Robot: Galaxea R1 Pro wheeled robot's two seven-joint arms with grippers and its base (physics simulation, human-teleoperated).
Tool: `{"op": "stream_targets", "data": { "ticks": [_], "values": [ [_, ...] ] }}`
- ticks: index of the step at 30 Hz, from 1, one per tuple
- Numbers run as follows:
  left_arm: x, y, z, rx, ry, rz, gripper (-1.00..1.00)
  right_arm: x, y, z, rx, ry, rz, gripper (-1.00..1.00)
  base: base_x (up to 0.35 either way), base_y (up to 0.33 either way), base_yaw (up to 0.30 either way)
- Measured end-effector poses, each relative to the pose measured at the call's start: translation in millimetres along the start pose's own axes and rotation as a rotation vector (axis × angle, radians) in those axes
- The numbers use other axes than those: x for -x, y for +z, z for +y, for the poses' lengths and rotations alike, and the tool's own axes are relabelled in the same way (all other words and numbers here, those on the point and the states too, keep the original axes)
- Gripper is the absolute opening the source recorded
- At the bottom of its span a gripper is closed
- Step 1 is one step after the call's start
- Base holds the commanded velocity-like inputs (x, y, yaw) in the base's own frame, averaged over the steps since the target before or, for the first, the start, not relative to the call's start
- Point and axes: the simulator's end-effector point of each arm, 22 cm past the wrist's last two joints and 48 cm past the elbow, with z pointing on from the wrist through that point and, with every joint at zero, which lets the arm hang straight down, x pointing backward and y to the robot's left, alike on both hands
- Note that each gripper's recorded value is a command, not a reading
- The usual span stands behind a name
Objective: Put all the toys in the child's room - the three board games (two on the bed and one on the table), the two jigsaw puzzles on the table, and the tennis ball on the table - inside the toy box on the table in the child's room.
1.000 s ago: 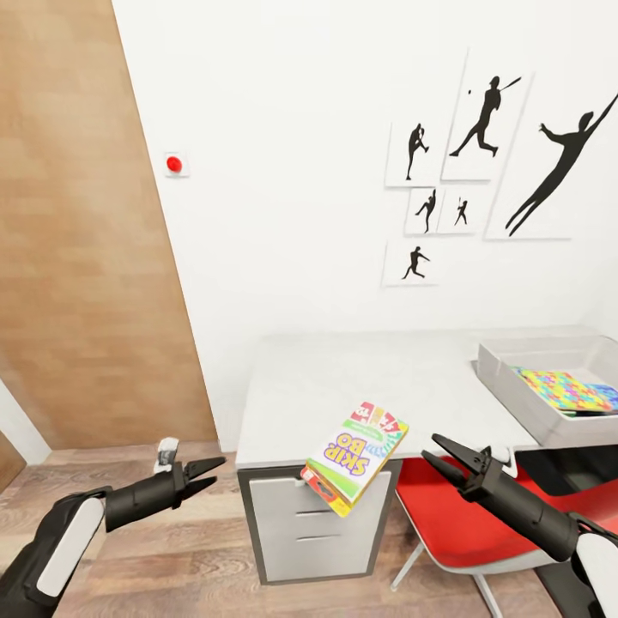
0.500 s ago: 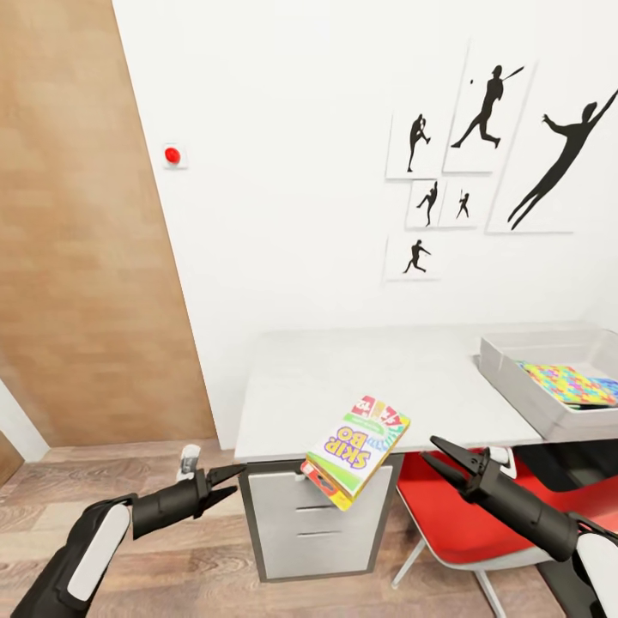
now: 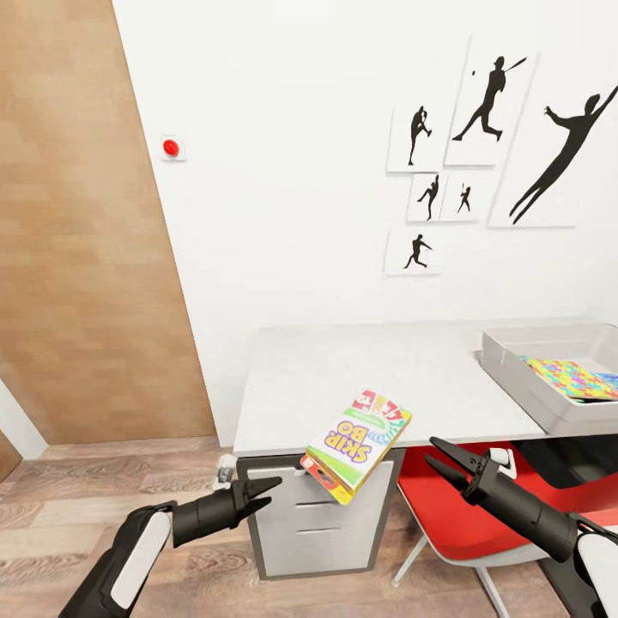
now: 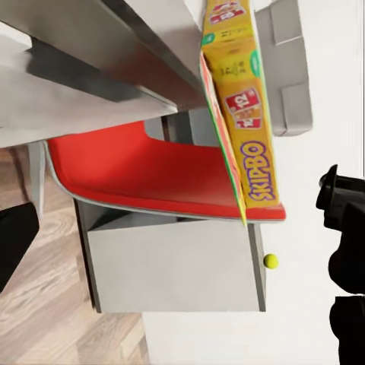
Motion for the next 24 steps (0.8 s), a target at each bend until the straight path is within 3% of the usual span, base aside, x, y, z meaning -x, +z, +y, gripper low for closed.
{"op": "stream_targets", "data": {
  "ticks": [7, 24],
  "values": [
    [-14.4, 14.3, -7.7, -0.020, -0.001, 0.035, 1.00, 4.9, -3.4, -1.5, -0.007, -0.001, -0.018, 1.00, 0.000, 0.000, 0.000],
    [-14.3, 14.5, -10.6, -0.033, 0.000, 0.033, 1.00, 3.7, -2.1, -3.5, -0.014, 0.003, -0.020, 1.00, 0.003, -0.072, 0.000]
  ]
}}
